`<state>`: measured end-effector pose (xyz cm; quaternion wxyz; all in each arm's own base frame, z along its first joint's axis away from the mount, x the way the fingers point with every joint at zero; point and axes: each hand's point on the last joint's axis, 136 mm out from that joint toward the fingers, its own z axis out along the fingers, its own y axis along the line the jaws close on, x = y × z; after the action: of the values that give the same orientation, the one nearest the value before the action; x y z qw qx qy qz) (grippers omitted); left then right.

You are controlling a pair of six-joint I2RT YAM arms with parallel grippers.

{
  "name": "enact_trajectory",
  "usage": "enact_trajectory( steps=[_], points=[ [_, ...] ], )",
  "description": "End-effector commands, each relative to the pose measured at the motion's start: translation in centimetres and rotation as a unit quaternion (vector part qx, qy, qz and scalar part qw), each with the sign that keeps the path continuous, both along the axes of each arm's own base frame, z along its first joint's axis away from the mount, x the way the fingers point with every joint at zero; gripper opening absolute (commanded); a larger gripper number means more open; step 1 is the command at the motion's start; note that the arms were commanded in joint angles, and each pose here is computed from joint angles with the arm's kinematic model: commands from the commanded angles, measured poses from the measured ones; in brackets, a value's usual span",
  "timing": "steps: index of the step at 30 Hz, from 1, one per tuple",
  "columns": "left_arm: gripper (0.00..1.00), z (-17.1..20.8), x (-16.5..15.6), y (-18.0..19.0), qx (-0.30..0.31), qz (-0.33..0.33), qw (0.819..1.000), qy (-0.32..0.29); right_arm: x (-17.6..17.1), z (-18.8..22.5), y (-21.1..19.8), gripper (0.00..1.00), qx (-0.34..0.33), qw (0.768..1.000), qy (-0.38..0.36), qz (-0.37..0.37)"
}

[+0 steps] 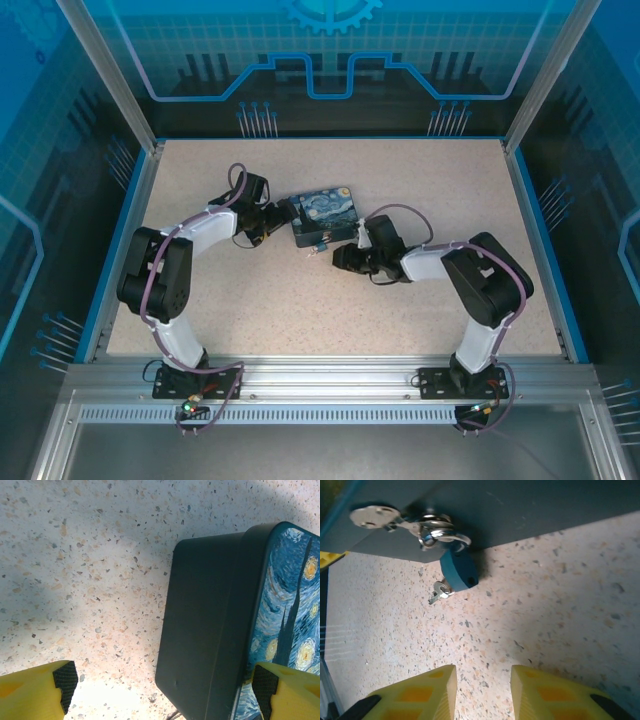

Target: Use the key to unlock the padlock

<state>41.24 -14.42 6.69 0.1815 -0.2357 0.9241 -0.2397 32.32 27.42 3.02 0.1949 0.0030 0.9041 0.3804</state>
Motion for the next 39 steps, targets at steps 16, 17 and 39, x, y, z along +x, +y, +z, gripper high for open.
enact_trajectory(
  steps=[16, 17, 39],
  points=[
    [0.92, 0.3, -0.2, -0.8, -0.008, -0.033, 0.999, 0.014, 3.2, 0.9, 1.4, 0.46, 0.063, 0.993, -0.086, -0.042],
    [0.92, 0.2, -0.2, -0.8, -0.008, -0.033, 0.999, 0.016, 3.3, 0.8, 1.6, 0.46, 0.06, 0.994, -0.088, -0.038],
    [0.92, 0.2, -0.3, -1.3, -0.027, -0.035, 0.999, 0.017, 2.5, -1.0, 4.3, 0.43, 0.041, 0.995, -0.087, 0.025]
  ],
)
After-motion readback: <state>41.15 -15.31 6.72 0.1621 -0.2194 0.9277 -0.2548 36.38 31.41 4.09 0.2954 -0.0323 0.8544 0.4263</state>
